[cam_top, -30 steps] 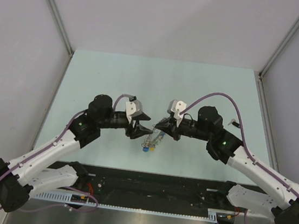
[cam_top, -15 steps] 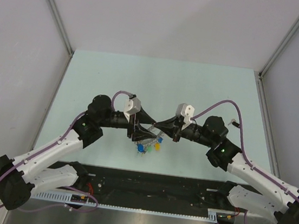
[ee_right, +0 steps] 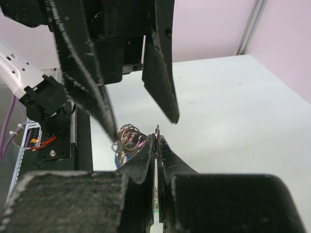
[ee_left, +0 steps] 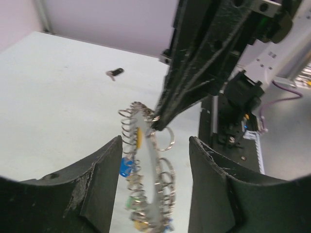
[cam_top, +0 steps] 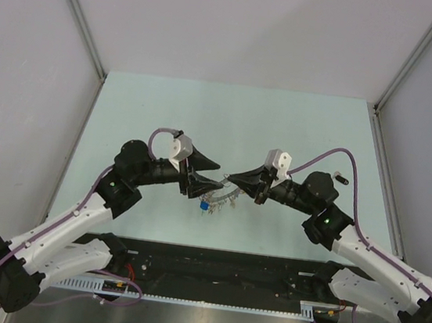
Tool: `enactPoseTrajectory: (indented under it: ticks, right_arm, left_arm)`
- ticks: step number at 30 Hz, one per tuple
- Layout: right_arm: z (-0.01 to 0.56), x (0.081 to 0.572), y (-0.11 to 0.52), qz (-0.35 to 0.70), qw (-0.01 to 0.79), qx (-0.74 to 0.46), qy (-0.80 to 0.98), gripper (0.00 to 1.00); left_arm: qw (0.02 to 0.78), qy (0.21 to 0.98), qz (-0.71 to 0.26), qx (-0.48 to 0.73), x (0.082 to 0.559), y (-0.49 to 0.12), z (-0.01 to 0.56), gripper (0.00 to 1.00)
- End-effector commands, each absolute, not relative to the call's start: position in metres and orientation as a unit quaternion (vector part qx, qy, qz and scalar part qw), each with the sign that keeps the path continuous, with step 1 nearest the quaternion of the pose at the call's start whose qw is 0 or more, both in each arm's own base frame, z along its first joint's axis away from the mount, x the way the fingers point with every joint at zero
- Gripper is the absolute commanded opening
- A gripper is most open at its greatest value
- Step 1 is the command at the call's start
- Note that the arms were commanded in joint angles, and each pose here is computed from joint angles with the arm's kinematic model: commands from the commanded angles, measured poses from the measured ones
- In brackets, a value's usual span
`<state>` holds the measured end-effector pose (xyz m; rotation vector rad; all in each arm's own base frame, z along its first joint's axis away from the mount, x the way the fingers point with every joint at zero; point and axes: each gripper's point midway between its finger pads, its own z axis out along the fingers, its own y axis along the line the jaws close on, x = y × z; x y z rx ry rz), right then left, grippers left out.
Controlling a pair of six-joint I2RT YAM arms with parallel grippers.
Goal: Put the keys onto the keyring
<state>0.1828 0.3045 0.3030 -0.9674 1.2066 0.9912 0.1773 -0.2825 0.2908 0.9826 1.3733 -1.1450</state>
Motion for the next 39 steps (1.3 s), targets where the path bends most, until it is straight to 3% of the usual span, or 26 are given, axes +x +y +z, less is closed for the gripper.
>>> enactPoseTrajectory:
  ticks: [1,9,26,34,39]
  right_arm:
    - [0.345,0.173,0.299,0.443,0.648,-0.414,0.460,0.00]
    - [0.344,0.171,0.300,0.449,0.643,-0.418,0.457,0.00]
    - [0.340,0.168,0.306,0.461,0.632,-0.423,0.457,0.00]
    - [0.341,0.168,0.307,0.464,0.632,-0.422,0.455,0.00]
    - [0.340,0.166,0.308,0.466,0.627,-0.425,0.457,0.00]
  left_arm:
    - [0.570,0.576,-0.450,0.374,0.196,-0.272,0.300,0.60]
    - [0.518,0.557,-0.495,0.419,0.179,-0.286,0.287,0.60]
    - [0.523,0.520,-0.516,0.437,0.167,-0.289,0.290,0.51]
    - [0.520,0.524,-0.513,0.439,0.168,-0.290,0.288,0.34]
    - [0.520,0.528,-0.508,0.438,0.169,-0.291,0.287,0.08]
